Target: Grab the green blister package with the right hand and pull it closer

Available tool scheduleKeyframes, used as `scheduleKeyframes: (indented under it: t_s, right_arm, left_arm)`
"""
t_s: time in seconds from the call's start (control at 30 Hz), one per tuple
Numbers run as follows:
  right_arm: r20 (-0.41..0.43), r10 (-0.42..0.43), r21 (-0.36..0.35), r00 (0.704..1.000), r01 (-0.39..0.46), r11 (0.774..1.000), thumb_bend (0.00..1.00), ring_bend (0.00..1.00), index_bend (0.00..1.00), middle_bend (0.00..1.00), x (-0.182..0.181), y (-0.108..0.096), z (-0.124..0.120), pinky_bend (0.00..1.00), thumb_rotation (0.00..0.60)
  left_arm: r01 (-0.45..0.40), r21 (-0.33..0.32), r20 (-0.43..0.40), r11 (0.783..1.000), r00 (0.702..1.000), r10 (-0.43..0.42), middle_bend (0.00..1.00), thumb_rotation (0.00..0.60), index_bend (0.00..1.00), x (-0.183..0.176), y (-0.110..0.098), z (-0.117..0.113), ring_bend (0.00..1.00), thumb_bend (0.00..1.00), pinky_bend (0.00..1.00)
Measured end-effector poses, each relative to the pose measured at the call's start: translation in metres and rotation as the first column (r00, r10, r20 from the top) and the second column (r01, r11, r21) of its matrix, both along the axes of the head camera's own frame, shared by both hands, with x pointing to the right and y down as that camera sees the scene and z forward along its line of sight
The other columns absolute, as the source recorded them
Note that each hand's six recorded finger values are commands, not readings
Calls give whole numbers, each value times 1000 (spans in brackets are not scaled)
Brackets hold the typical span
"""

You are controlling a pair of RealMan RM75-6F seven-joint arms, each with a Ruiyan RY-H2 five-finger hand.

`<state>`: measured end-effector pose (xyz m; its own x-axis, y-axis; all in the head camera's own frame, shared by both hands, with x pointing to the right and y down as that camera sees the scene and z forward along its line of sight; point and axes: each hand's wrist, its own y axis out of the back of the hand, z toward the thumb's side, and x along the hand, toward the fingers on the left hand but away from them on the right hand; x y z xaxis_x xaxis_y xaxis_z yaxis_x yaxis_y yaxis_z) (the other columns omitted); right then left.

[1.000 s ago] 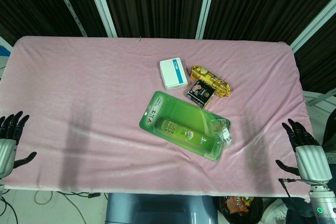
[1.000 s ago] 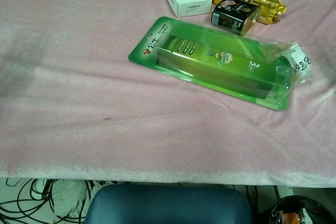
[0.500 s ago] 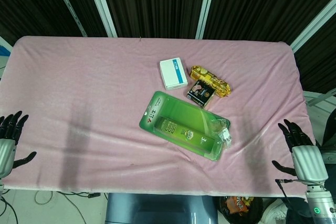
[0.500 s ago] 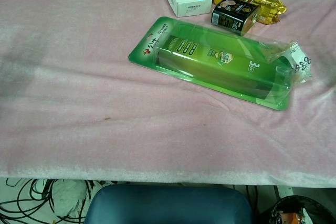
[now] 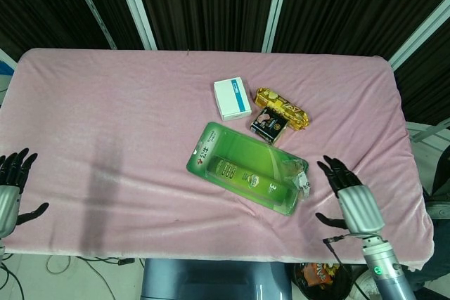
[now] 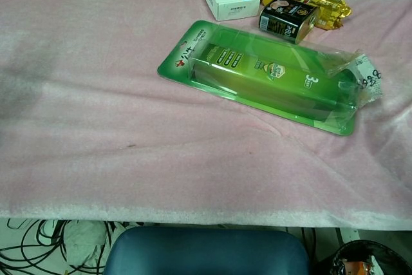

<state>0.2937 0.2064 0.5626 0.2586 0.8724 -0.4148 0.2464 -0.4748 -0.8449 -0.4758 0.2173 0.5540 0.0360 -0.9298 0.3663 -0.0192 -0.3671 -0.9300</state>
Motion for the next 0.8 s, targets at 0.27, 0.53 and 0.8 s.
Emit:
scheduleKeyframes:
  t_s: [0.27, 0.53, 0.8]
  right_arm:
    - [40, -46, -74, 998, 49, 996, 56, 0, 0, 0, -73, -6, 33, 212, 600]
    - [24, -59, -153, 998, 62, 986, 67, 0, 0, 0, -114, -8, 74, 212, 600]
    - [-38, -77, -179, 996, 69, 981, 108, 32, 28, 57, -123, -12, 106, 212, 600]
  left_arm:
    - [20, -9, -4, 1000, 1000, -20, 0, 600, 0, -4, 0, 0, 0, 0, 0]
    - [55, -13, -5, 998, 998, -55, 0, 600, 0, -13, -2, 0, 0, 0, 0]
    - [68, -13, -14, 998, 998, -69, 0, 600, 0, -16, -1, -3, 0, 0, 0]
